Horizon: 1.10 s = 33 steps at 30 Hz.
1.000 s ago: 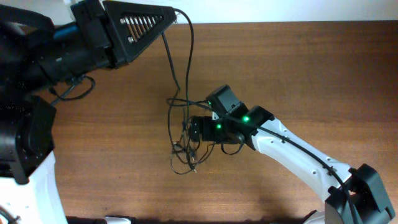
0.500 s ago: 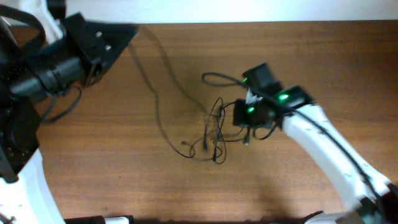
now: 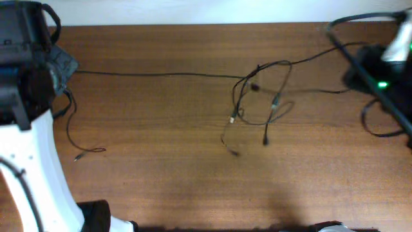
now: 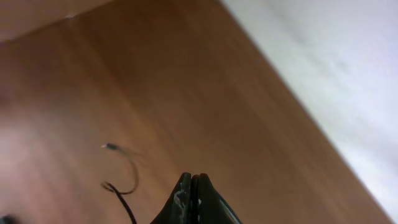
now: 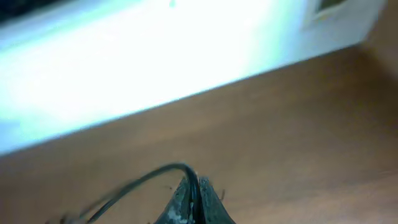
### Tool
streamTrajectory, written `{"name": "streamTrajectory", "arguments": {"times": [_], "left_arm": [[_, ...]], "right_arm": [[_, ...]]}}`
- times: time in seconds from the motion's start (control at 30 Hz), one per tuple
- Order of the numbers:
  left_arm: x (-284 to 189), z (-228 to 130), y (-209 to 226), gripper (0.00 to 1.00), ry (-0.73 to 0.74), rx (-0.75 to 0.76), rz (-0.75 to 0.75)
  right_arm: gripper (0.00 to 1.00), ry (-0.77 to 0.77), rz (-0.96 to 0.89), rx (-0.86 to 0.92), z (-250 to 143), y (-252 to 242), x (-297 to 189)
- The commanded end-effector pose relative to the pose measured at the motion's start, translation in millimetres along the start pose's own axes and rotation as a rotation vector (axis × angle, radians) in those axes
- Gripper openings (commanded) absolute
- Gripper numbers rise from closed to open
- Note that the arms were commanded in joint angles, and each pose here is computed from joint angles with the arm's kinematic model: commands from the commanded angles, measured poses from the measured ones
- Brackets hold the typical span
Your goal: Untangle cables
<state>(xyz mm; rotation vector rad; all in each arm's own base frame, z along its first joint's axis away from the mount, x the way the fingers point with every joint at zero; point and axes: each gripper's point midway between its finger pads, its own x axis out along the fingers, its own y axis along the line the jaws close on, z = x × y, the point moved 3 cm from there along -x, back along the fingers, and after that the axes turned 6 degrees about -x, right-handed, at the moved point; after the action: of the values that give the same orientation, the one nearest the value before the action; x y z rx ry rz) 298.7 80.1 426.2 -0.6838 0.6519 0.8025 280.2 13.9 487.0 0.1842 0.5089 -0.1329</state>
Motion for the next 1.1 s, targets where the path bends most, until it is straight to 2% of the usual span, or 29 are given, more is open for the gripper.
{"name": "streamTrajectory", "arguments": {"times": [0.0,0.17,0.3,0.47,0.6,0.77,0.83,0.9,0.97,1.0,1.07], "left_arm": [[26.8,11.9,13.5,0.00,-0.032,-0.037,0.133],[44.1,12.1,24.1,0.00,-0.003,-0.057,0.192],[54.8,12.2,29.2,0.00,0.022,-0.067,0.220],[69.7,13.9,37.7,0.00,0.039,-0.079,0.268],[92.3,7.3,51.7,0.00,0.082,-0.103,0.349],[121.2,-9.6,58.0,0.00,0.149,-0.090,0.399],[128.0,-9.4,62.6,0.00,0.130,-0.079,0.431],[136.5,-2.5,73.7,0.00,0.086,-0.089,0.480],[143.7,-2.2,89.7,0.03,0.105,-0.178,0.514],[149.8,-3.5,100.5,0.02,0.145,-0.230,0.519],[158.0,-6.4,113.1,0.00,0.209,-0.295,0.512]], "right_arm": [[0.04,-0.143,-0.196,0.038,25.6,-42.3,-31.6],[0.04,-0.166,-0.398,0.141,25.2,-85.1,-41.2],[0.04,-0.166,-0.420,0.213,23.7,-96.2,-41.8],[0.04,-0.312,-0.719,0.297,36.8,-143.9,-77.9],[0.04,-0.327,-0.682,0.338,35.7,-149.9,-89.0],[0.04,-0.221,-0.451,0.299,30.7,-125.0,-62.3],[0.04,-0.168,-0.496,0.290,22.2,-131.3,-56.5],[0.04,-0.128,-0.686,0.298,12.6,-157.4,-58.0],[0.04,-0.098,-0.800,0.355,2.8,-175.7,-59.1],[0.04,-0.080,-0.812,0.421,-2.4,-183.8,-54.7],[0.04,-0.044,-0.736,0.446,-3.6,-181.3,-40.4]]}}
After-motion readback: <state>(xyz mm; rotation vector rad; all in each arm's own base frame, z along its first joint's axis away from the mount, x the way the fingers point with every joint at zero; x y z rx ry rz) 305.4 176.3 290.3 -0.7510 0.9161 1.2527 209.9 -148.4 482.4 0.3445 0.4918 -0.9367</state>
